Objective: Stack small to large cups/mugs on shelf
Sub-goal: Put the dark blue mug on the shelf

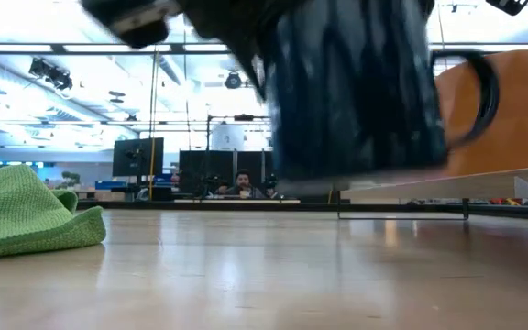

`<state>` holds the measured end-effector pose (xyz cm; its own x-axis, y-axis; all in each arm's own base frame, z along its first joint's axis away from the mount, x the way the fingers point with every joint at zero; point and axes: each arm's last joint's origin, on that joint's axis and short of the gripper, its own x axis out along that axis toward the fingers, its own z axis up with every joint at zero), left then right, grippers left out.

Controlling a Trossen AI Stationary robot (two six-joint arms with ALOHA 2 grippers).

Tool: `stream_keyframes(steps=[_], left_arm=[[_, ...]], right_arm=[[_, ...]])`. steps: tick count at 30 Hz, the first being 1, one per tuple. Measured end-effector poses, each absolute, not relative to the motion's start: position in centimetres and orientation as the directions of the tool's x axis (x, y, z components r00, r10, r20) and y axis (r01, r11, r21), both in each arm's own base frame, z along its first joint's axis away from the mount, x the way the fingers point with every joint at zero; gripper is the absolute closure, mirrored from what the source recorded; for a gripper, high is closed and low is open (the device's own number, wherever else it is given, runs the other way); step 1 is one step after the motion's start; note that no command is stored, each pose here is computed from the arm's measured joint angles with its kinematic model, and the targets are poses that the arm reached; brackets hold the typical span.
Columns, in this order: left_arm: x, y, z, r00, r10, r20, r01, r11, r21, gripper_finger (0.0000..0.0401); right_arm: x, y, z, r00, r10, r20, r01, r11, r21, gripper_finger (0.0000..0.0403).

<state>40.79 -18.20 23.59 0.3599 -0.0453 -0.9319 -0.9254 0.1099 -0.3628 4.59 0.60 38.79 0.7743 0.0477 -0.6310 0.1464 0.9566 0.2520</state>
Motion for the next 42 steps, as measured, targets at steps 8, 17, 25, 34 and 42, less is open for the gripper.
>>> stream_keyframes(steps=[8, 17, 25, 34, 42], left_arm=[[40.3, -17.3, 29.8, 0.387, 0.027, -0.922, -0.914, 0.148, -0.379, 0.0377], [40.5, -16.4, 34.4, 0.516, 0.043, -0.856, -0.842, 0.206, -0.498, 0.0377], [40.9, -16.0, 34.5, 0.529, 0.040, -0.847, -0.835, 0.202, -0.512, 0.0377], [44.0, -16.6, 31.5, 0.555, -0.041, -0.831, -0.810, 0.198, -0.551, 0.0377], [45.1, -16.4, 30.3, 0.553, -0.061, -0.831, -0.812, 0.184, -0.554, 0.0377]], right_arm=[[4.5, 0.6, 38.7, 0.764, 0.046, -0.644, 0.151, 0.957, 0.246, 0.0289], [4.4, 0.6, 38.5, 0.753, 0.043, -0.657, 0.155, 0.958, 0.241, 0.0289], [4.4, 0.6, 38.5, 0.752, 0.043, -0.657, 0.155, 0.958, 0.241, 0.0289], [4.4, 0.6, 38.5, 0.752, 0.043, -0.657, 0.143, 0.963, 0.227, 0.0289], [4.4, 0.6, 38.5, 0.753, 0.043, -0.657, 0.138, 0.965, 0.222, 0.0289]])
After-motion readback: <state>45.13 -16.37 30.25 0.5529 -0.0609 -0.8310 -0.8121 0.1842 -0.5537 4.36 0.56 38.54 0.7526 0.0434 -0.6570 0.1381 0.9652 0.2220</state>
